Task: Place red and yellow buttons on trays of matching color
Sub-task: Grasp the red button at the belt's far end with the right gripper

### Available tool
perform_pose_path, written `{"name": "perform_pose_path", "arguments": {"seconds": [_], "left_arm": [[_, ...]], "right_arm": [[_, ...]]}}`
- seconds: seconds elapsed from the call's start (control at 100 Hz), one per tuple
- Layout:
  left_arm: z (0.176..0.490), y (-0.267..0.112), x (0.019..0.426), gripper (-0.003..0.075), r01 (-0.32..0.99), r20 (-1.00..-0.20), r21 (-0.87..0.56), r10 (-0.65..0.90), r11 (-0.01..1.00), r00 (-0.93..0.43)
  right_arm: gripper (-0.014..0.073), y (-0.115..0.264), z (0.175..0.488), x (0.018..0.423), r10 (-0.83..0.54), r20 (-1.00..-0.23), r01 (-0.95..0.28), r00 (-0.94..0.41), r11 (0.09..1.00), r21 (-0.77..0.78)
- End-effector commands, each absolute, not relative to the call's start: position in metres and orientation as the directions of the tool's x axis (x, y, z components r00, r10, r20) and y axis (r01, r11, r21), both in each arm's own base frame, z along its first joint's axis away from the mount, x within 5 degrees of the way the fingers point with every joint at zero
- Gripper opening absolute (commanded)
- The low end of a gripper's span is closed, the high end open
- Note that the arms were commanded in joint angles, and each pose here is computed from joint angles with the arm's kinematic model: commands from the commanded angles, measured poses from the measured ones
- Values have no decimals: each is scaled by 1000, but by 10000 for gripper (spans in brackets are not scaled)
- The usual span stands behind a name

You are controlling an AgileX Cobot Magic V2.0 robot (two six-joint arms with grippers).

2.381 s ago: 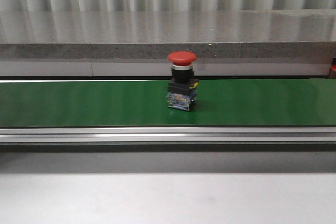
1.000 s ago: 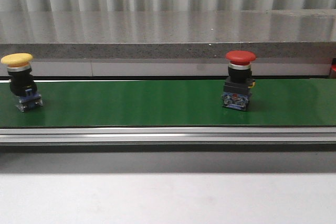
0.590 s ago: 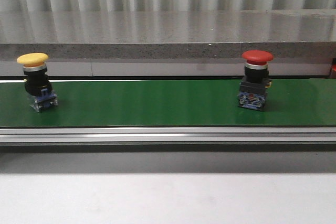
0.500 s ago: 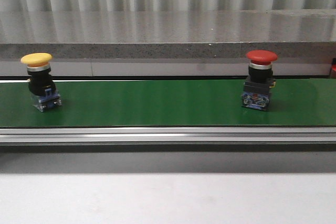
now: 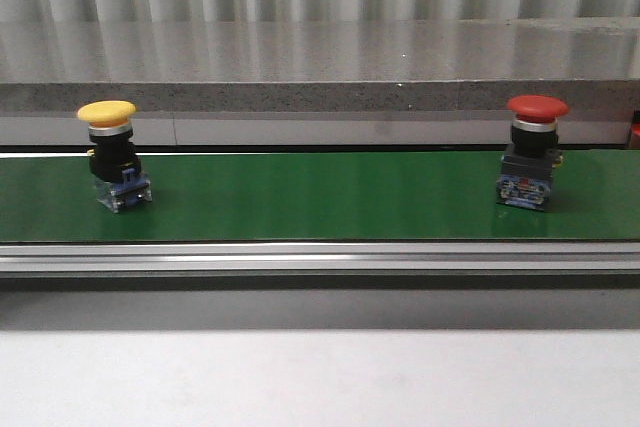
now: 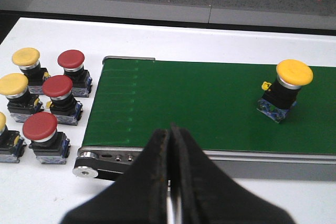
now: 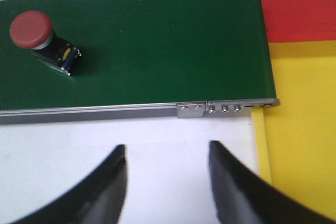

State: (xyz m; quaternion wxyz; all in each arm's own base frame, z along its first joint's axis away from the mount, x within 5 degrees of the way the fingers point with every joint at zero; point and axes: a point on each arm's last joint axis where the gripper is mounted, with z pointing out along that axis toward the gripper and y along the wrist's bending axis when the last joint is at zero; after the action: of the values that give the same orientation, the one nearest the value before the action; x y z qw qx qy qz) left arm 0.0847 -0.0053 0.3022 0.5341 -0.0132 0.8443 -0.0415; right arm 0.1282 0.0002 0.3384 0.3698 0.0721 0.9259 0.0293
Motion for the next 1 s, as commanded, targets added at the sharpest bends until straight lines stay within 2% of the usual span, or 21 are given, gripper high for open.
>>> {"name": "perform_pose_path", "arguments": {"seconds": [0.0,0.04,0.14,0.29,0.38,0.6,0.99], "left_arm": [[317,-6,87,-20,39,-937,-95,-76,995,-341],[317,-6,87,-20,39,-937,-95,-76,995,-341],[317,-6,87,-20,39,-937,-95,-76,995,-341],[317,-6,87,-20,39,-937,-95,-76,995,-341],[317,-6,87,-20,39,-937,-95,-76,995,-341],[317,-6,87,-20,39,-937,-95,-76,995,-341],[317,-6,87,-20,39,-937,-95,-76,995,-341]], "right_arm": [[623,0,351,132,153,-732,104,-664,988,112],[669,0,351,132,153,-734,104,-662,988,112],[646,3,351,134,150,-735,80,-661,988,130],[646,14,354,150,41,-735,-55,-676,993,106],[646,19,353,166,10,-725,-95,-689,990,104],[646,29,340,209,-38,-657,-133,-753,986,97],[646,37,299,276,-85,-599,-143,-796,988,50]]}}
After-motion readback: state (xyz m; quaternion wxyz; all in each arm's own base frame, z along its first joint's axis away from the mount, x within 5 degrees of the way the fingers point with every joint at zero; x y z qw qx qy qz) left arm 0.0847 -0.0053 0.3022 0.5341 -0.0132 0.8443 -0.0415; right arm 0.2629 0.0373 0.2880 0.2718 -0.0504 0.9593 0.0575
